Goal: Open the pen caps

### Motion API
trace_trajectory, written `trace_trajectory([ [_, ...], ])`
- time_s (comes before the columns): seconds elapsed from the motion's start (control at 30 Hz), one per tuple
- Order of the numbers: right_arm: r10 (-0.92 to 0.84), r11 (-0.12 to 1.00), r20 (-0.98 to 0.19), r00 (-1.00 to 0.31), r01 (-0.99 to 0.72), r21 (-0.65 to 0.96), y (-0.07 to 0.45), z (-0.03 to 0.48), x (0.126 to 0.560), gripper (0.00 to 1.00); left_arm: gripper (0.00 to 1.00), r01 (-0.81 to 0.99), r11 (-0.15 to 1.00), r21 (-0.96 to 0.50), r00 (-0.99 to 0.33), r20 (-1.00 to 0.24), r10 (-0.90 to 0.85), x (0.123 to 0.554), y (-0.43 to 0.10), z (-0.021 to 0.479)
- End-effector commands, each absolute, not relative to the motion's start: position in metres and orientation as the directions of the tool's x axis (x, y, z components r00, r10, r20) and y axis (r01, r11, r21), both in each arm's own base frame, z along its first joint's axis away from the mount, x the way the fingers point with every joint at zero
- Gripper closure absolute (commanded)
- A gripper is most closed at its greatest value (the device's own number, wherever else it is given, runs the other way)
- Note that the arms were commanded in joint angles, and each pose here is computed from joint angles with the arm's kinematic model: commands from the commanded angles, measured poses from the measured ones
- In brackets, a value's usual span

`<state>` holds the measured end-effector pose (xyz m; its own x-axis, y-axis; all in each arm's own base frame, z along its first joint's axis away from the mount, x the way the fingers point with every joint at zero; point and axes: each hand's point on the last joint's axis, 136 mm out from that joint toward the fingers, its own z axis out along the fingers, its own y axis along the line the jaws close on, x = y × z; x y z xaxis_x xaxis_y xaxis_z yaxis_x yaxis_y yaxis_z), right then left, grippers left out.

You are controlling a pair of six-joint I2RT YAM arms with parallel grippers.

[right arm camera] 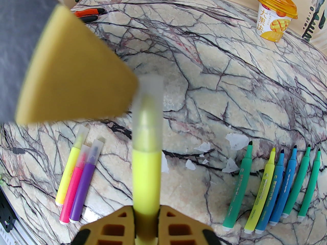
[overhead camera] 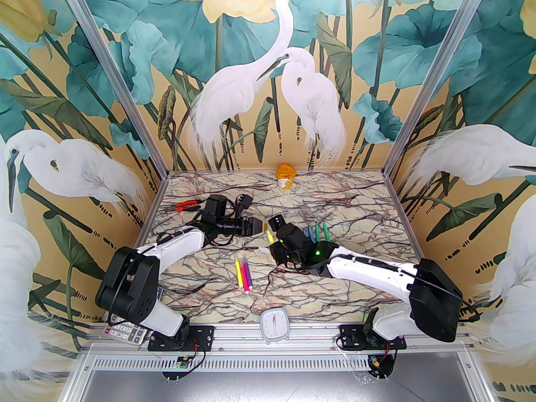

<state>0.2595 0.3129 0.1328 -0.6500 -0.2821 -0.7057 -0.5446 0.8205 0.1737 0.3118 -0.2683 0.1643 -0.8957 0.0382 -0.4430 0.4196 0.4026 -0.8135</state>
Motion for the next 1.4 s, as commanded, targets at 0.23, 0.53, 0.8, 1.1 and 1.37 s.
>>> trace_trajectory([
  [0.23, -0.284, 0.801, -0.723, -0.630, -0.571, 0.183, 0.315, 0.141, 0.257, 0.86, 0.54, 0.459, 0.342, -0.820, -0.883, -0.464, 0.072, 0.310, -0.285, 0.177],
  [0.53, -0.281, 0.804, -0.727, -0.627, -0.568, 0.179, 0.313, 0.141, 0.258, 0.85, 0.70, 0.457, 0.328, -0.826, -0.885, -0.458, 0.080, 0.308, -0.288, 0.178],
  [0.8, -0.278, 0.814, -0.728, -0.626, -0.556, 0.167, 0.310, 0.139, 0.260, 0.76, 0.87, 0.456, 0.302, -0.837, -0.887, -0.455, 0.078, 0.308, -0.291, 0.183],
  [1.1, -0.288, 0.823, -0.715, -0.637, -0.546, 0.155, 0.310, 0.128, 0.262, 0.60, 0.94, 0.465, 0.265, -0.845, -0.884, -0.458, 0.090, 0.302, -0.292, 0.192],
  [1.37, -0.289, 0.813, -0.720, -0.631, -0.559, 0.164, 0.318, 0.126, 0.265, 0.62, 0.95, 0.463, 0.233, -0.855, -0.886, -0.451, 0.108, 0.296, -0.293, 0.194],
])
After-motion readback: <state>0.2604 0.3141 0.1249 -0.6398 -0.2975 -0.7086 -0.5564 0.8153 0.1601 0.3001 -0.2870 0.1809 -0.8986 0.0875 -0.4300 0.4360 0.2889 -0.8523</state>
